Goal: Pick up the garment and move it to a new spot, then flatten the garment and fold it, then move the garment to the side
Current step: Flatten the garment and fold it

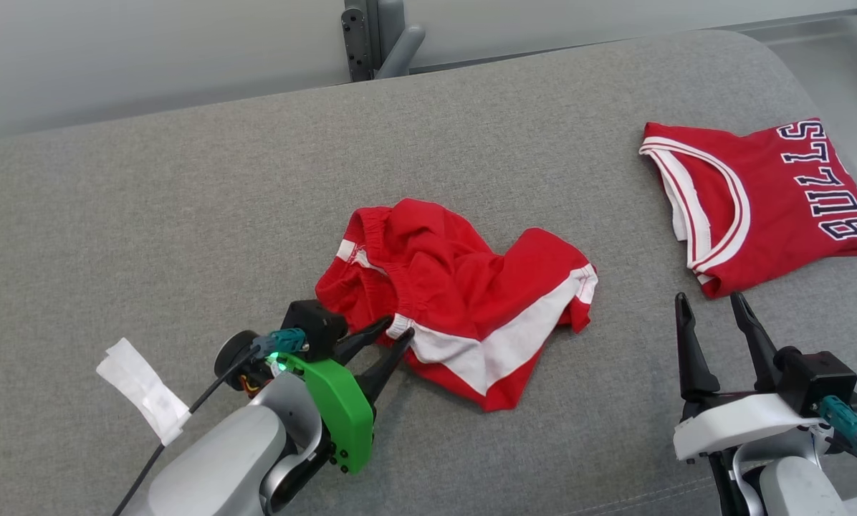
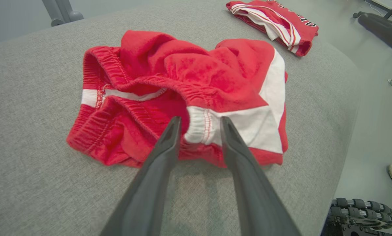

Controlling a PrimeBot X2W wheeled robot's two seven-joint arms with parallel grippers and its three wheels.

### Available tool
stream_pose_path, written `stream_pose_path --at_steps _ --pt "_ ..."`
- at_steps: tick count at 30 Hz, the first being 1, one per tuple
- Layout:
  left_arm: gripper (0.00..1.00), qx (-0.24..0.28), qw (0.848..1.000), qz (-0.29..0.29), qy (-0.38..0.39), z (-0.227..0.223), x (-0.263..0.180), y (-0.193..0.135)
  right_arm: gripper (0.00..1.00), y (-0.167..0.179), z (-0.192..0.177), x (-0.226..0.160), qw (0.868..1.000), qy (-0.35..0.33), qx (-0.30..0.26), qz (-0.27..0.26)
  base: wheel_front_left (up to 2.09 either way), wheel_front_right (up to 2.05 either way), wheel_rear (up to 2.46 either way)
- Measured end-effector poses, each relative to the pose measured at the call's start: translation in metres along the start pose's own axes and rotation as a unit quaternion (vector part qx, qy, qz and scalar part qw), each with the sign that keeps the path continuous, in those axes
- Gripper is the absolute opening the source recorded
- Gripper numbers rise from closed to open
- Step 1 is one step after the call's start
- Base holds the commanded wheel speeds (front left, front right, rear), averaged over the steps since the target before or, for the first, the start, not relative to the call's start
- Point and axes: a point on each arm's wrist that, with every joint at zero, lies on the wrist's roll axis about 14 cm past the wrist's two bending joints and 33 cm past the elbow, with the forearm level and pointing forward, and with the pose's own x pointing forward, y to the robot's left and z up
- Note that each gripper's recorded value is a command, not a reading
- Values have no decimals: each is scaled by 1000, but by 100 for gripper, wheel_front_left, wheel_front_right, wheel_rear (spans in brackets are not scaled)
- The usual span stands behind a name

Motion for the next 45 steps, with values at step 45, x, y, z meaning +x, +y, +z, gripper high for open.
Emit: stream_pose_path --at_steps 45 --pt "0 -88 955 258 -113 -21 -104 97 100 103 -86 5 973 171 37 149 0 0 0"
